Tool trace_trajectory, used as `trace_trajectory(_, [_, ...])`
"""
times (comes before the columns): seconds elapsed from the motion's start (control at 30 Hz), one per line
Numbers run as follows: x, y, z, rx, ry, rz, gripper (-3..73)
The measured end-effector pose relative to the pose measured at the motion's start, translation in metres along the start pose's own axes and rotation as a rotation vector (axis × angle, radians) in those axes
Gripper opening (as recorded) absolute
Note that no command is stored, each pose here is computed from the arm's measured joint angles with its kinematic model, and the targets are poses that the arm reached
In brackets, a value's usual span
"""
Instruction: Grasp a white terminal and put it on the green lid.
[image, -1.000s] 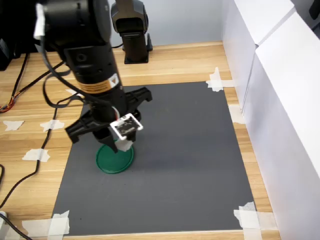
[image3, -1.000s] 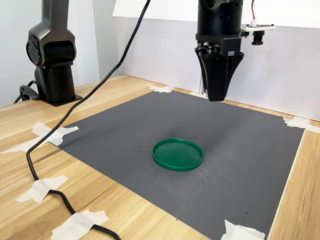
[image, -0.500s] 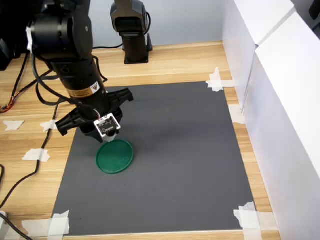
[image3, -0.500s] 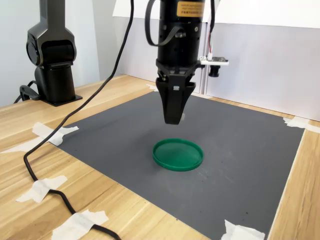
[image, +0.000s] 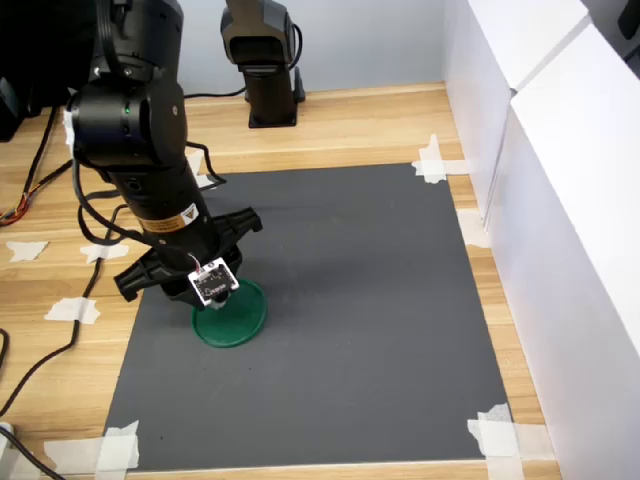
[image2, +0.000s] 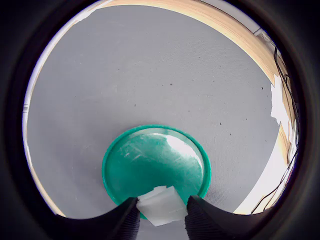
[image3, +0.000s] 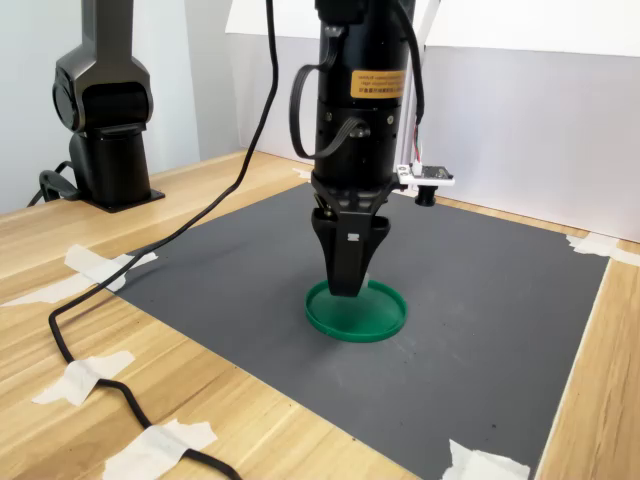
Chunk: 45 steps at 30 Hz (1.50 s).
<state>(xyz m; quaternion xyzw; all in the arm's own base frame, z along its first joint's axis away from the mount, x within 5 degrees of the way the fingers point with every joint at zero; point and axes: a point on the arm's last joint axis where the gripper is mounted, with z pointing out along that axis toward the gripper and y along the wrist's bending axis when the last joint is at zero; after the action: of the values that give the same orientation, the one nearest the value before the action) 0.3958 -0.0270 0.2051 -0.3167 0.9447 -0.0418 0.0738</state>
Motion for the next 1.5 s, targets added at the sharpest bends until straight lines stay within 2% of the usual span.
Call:
trace_trajectory(0.17, [-0.002, 0.001, 0.005, -0.016, -0.008, -0.002, 36.4])
trace_trajectory(0.47, [-0.002, 0.001, 0.005, -0.014, -0.017, -0.002, 46.4])
trace_trajectory(0.67, [-0.002, 0.001, 0.004, -0.014, -0.017, -0.002, 47.4])
trace_trajectory(0.8, [-0.002, 0.001, -0.01, 0.007, -0.041, -0.002, 47.4])
trace_trajectory(0.97, [0.003, 0.004, -0.053, 0.075, -0.121, 0.015, 44.9])
trace_trajectory(1.13, [0.01, 0.014, -0.101, 0.102, -0.241, 0.072, 35.6])
trace_trajectory(1.2, [0.014, 0.02, -0.12, 0.103, -0.294, 0.089, 29.6])
trace_trajectory(1.4, [0.033, 0.046, -0.187, 0.13, -0.485, 0.114, 5.1])
trace_trajectory(1.5, [0.046, 0.058, -0.214, 0.156, -0.556, 0.122, 0.0])
